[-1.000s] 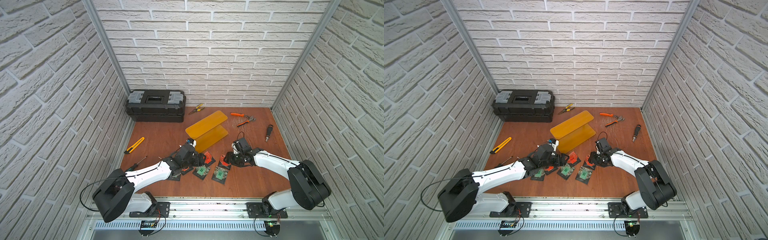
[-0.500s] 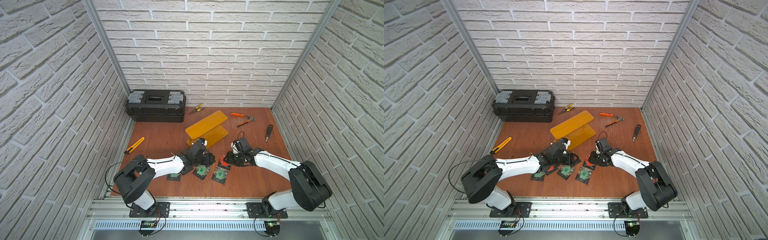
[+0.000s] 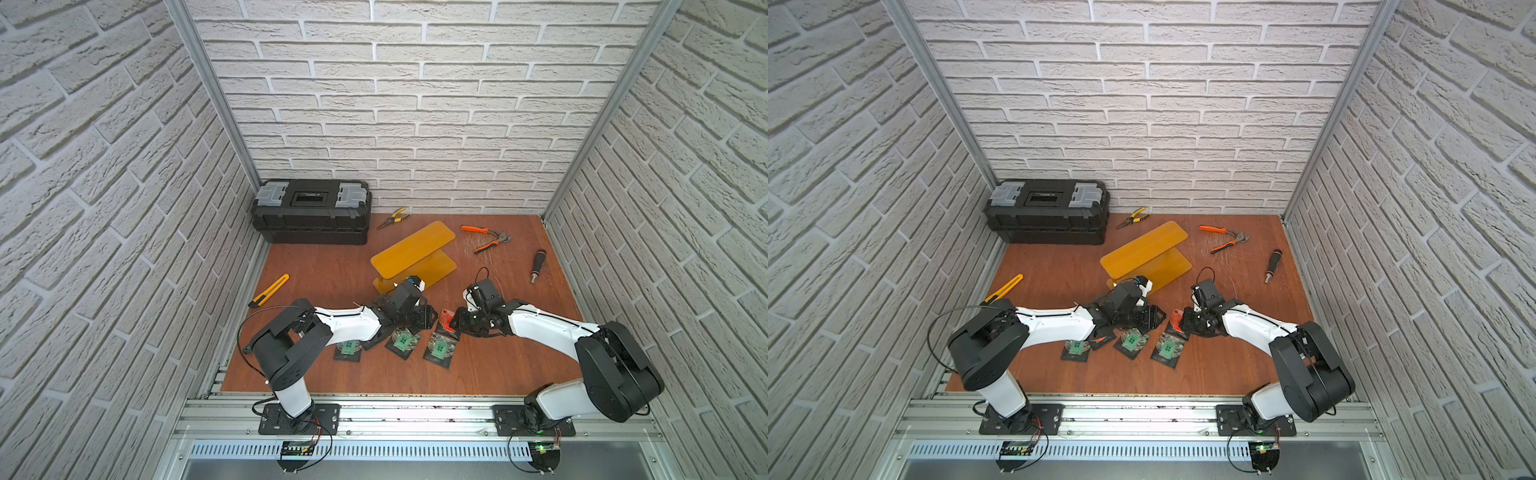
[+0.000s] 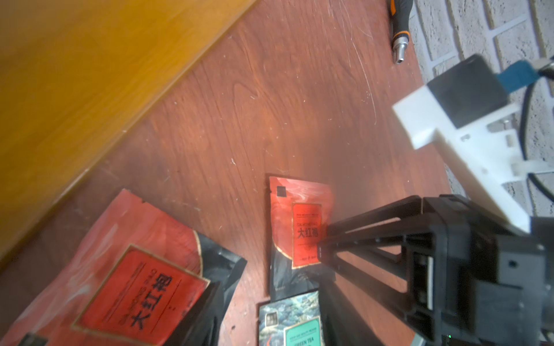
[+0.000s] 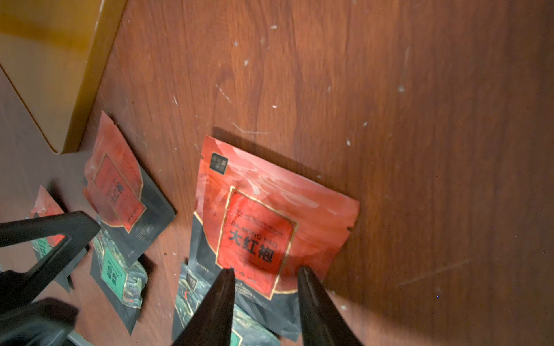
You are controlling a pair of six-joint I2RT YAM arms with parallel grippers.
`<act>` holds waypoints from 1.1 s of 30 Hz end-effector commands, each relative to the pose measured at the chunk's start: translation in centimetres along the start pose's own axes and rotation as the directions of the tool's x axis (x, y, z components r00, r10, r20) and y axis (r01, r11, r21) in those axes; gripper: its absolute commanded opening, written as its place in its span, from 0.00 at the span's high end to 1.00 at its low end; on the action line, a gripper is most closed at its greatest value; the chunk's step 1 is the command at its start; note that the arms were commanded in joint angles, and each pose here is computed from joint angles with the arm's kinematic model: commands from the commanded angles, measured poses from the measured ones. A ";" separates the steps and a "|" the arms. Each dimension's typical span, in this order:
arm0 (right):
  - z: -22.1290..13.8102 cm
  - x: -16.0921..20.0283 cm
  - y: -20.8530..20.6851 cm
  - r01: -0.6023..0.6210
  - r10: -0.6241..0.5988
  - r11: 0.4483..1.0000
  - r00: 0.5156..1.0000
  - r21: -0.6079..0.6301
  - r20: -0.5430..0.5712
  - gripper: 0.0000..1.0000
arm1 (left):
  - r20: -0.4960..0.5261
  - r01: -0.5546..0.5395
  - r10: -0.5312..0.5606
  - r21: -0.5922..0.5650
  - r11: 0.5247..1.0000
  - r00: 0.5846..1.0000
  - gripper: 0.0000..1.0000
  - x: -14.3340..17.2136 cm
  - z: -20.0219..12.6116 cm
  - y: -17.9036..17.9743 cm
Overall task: Place the tea bags on the shelf by color
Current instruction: Pick up the tea bag from the center of the board.
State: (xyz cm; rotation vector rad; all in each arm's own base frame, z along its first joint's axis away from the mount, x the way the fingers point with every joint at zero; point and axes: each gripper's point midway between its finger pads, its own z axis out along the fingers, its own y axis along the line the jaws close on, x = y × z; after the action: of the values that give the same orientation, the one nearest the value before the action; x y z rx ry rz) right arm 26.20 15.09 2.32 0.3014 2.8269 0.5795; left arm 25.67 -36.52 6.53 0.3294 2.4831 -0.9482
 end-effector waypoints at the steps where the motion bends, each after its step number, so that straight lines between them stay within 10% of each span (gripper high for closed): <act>1: 0.3 -0.3 -0.1 0.003 -0.003 1.000 1.000 -0.006 0.017 0.61 | 0.007 -0.007 0.007 0.062 0.998 1.000 0.45 -0.5 0.7 -1.7; 33: 1.2 0.4 -1.2 -0.004 0.004 1.000 1.000 0.011 -0.013 0.64 | -0.129 0.074 -0.066 0.056 0.996 0.989 0.54 1.9 4.9 -0.9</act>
State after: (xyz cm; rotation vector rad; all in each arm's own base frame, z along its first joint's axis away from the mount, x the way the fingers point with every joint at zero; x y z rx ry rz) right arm 27.22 15.27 1.96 0.2968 2.7947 0.6069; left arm 25.50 -39.99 3.63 0.3376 2.5774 -1.0560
